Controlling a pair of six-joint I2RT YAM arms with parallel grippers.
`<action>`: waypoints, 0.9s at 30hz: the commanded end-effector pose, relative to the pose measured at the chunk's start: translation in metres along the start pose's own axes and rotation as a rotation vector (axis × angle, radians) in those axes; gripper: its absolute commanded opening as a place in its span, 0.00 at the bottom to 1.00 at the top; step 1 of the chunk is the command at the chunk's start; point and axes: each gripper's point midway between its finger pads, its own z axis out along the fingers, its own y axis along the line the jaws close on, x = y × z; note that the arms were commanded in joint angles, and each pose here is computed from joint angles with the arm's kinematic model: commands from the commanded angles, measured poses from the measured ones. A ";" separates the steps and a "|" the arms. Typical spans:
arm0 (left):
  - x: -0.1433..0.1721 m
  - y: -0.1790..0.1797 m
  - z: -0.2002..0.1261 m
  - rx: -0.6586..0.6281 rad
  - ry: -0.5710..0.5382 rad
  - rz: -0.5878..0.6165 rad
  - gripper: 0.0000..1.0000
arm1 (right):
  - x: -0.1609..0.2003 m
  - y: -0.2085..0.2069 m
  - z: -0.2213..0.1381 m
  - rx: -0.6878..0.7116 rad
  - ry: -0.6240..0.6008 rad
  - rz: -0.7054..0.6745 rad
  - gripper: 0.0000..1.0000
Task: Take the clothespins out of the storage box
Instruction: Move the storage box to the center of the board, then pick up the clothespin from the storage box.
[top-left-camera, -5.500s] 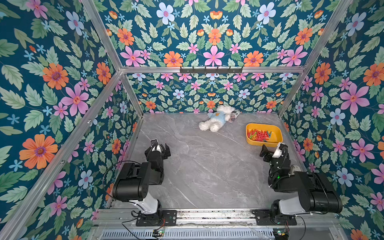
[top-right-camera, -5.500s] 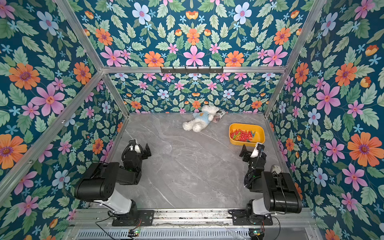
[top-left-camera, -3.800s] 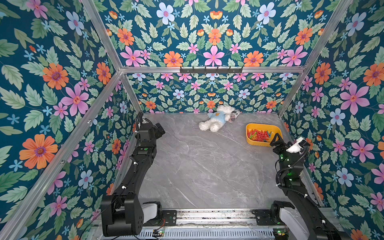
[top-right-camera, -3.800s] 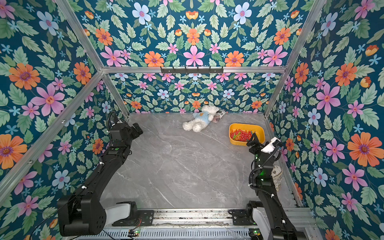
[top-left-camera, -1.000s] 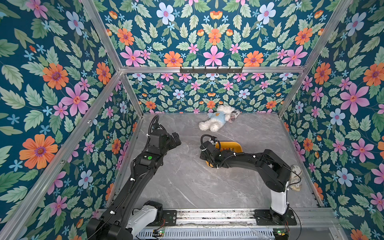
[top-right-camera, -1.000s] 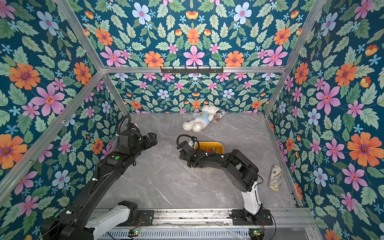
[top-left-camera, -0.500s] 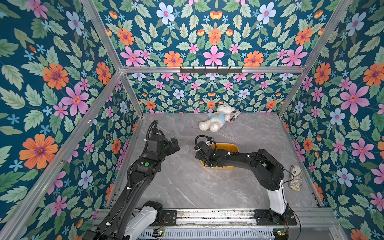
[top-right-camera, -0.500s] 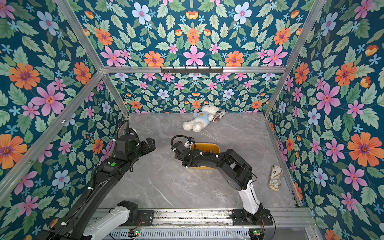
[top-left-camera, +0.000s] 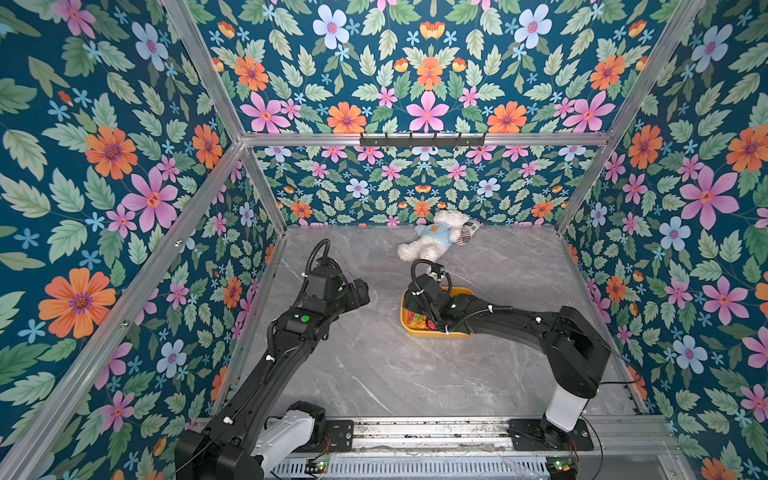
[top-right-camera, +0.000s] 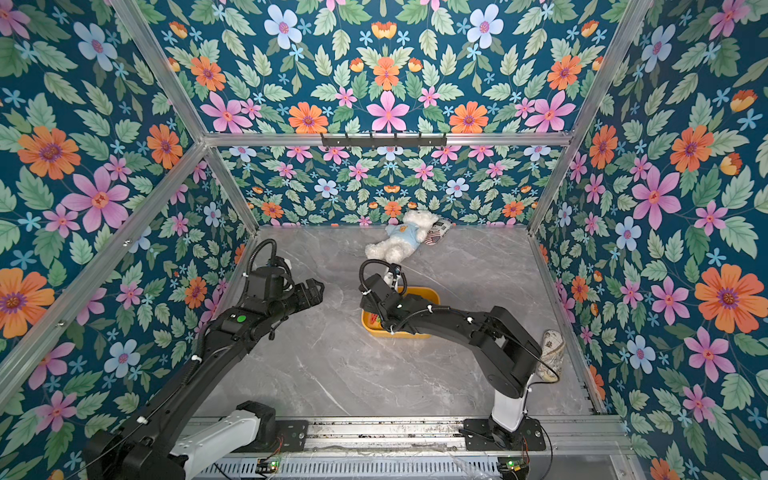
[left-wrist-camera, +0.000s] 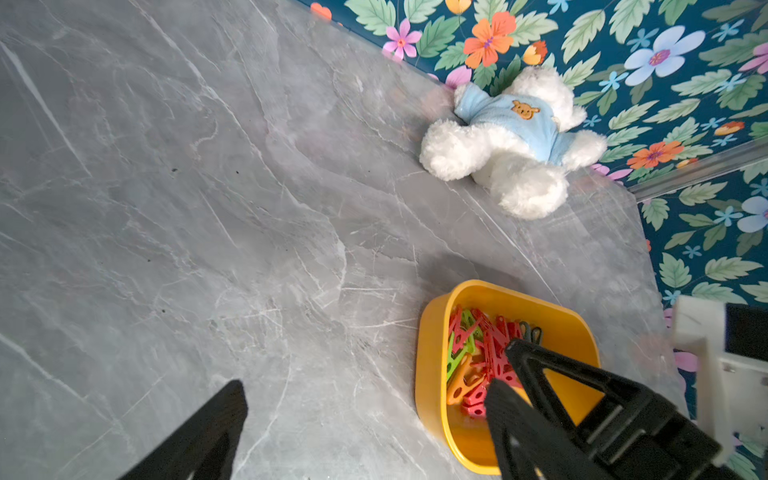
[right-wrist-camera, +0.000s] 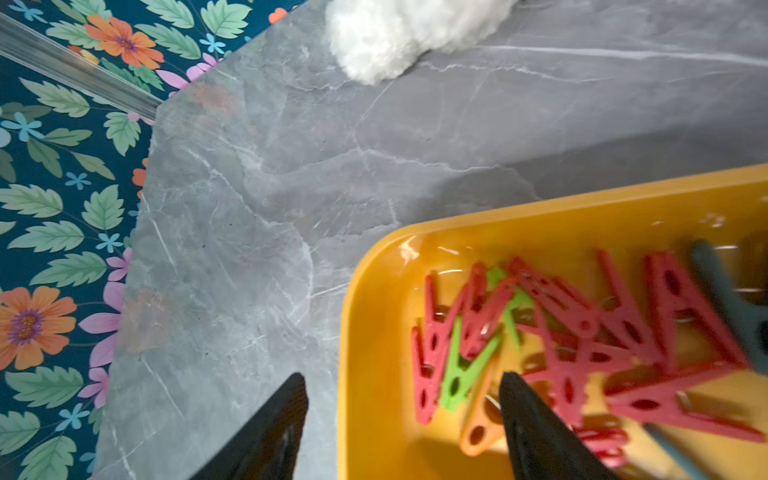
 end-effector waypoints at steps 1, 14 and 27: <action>0.004 -0.013 0.012 0.020 0.002 -0.030 0.88 | -0.002 -0.022 -0.004 0.002 0.025 -0.021 0.75; 0.043 -0.053 0.062 -0.068 0.074 0.015 0.94 | -0.017 -0.061 0.001 -0.005 0.091 -0.011 0.38; 0.037 -0.060 0.061 -0.062 0.054 0.056 0.98 | 0.010 -0.075 0.040 0.086 0.183 0.060 0.29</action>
